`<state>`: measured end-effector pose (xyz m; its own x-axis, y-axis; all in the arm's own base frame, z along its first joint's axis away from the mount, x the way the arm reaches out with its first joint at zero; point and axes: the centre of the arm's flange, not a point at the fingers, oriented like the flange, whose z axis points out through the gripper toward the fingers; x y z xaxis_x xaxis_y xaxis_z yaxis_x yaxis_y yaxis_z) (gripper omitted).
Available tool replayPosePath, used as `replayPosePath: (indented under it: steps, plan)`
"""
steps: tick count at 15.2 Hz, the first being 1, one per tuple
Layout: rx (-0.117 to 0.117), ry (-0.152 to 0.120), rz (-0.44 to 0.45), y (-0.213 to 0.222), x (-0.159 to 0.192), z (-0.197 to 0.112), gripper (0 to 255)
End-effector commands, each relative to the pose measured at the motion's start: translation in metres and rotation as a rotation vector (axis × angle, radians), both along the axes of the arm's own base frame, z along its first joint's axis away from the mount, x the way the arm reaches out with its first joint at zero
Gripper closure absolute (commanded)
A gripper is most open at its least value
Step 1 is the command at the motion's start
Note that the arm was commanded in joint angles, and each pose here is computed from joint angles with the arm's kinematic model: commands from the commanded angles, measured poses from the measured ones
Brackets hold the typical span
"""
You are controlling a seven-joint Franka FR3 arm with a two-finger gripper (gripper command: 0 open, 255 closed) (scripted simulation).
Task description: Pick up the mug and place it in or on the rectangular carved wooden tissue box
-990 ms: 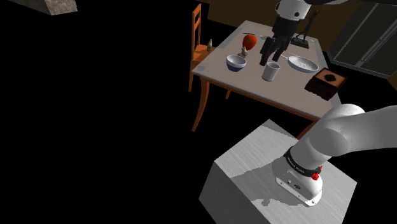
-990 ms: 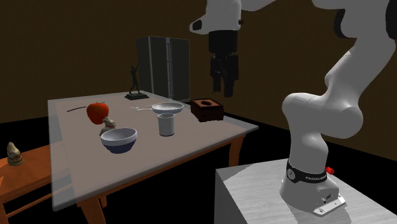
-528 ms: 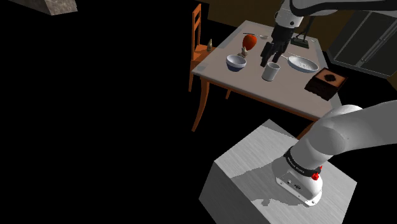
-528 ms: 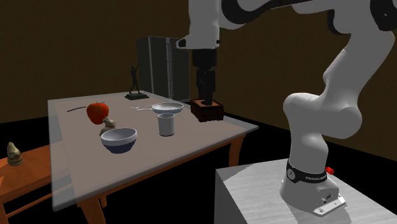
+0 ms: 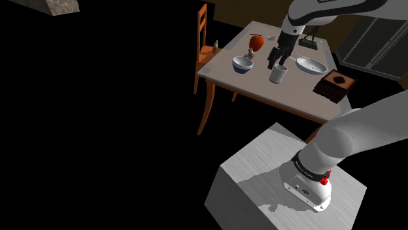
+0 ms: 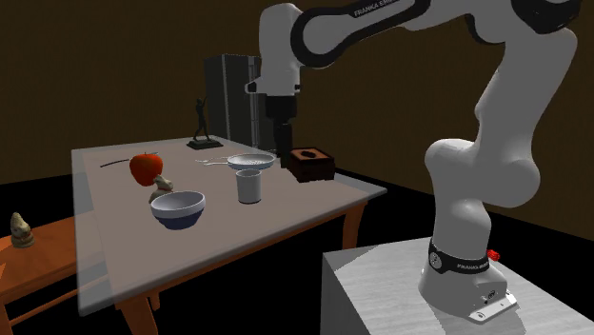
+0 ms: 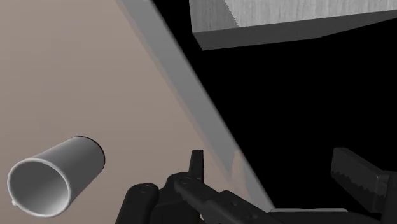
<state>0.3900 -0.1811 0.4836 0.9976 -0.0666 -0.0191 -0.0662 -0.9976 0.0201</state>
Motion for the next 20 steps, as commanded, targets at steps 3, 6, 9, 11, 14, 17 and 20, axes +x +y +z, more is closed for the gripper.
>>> replayPosePath:
  steps: [3, 6, 9, 11, 14, 17, 20]
  plan:
    - [-0.011, -0.001, -0.010, -0.046, 0.016, -0.020, 0]
    - [-0.017, -0.001, -0.018, -0.080, 0.028, -0.035, 0]
    - [-0.024, -0.001, -0.026, -0.114, 0.040, -0.049, 0]
    - [-0.029, -0.001, -0.032, -0.136, 0.048, -0.059, 0]
    - [-0.036, -0.001, -0.040, -0.171, 0.059, -0.073, 0]
    - [-0.043, -0.001, -0.048, -0.205, 0.070, -0.087, 0]
    - [-0.047, -0.001, -0.053, -0.227, 0.077, -0.101, 0]
